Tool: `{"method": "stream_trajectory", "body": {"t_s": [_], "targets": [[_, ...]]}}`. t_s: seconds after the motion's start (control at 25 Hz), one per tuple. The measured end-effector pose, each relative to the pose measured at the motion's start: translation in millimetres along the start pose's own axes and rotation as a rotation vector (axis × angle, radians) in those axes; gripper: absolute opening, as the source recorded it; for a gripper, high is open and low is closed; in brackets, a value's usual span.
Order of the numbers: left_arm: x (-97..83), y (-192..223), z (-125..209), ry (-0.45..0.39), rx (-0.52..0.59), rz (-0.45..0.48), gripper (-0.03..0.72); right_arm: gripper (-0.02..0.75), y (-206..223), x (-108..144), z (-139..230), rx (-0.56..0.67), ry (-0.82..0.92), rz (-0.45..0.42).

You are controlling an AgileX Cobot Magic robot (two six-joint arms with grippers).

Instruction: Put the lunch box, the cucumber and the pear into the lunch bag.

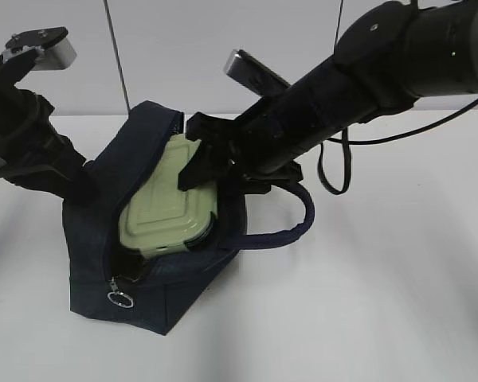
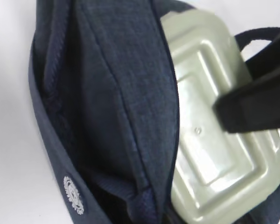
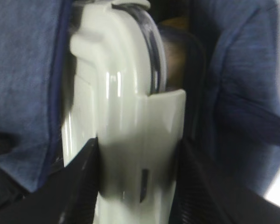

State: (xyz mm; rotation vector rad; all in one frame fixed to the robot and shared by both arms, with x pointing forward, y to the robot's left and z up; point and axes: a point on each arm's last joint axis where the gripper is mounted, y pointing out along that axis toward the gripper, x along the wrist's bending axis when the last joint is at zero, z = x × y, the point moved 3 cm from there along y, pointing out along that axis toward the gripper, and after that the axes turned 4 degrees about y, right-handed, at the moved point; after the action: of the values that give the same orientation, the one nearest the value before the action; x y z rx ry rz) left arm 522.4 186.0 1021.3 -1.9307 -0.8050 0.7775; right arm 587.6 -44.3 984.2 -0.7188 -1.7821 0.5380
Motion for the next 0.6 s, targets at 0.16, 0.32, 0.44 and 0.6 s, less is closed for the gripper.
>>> {"method": "stream_trajectory", "body": {"t_s": [0.16,0.32,0.44,0.6], "targets": [[0.0,0.0,0.0,0.000,0.000,0.000,0.003,0.377,11.9,5.2,-0.9,0.012,-0.033,-0.015],[0.1,0.0,-0.2,0.000,-0.002,-0.001,0.003,0.465,8.4,14.5,-7.2,0.015,-0.116,-0.038],[0.3,0.0,-0.1,0.001,-0.001,-0.002,0.003,0.496,-4.0,29.0,-14.6,0.002,-0.195,-0.051],[0.4,0.0,-0.2,0.001,-0.002,-0.003,0.003,0.504,-25.0,43.6,-23.4,-0.034,-0.295,-0.018]]}}
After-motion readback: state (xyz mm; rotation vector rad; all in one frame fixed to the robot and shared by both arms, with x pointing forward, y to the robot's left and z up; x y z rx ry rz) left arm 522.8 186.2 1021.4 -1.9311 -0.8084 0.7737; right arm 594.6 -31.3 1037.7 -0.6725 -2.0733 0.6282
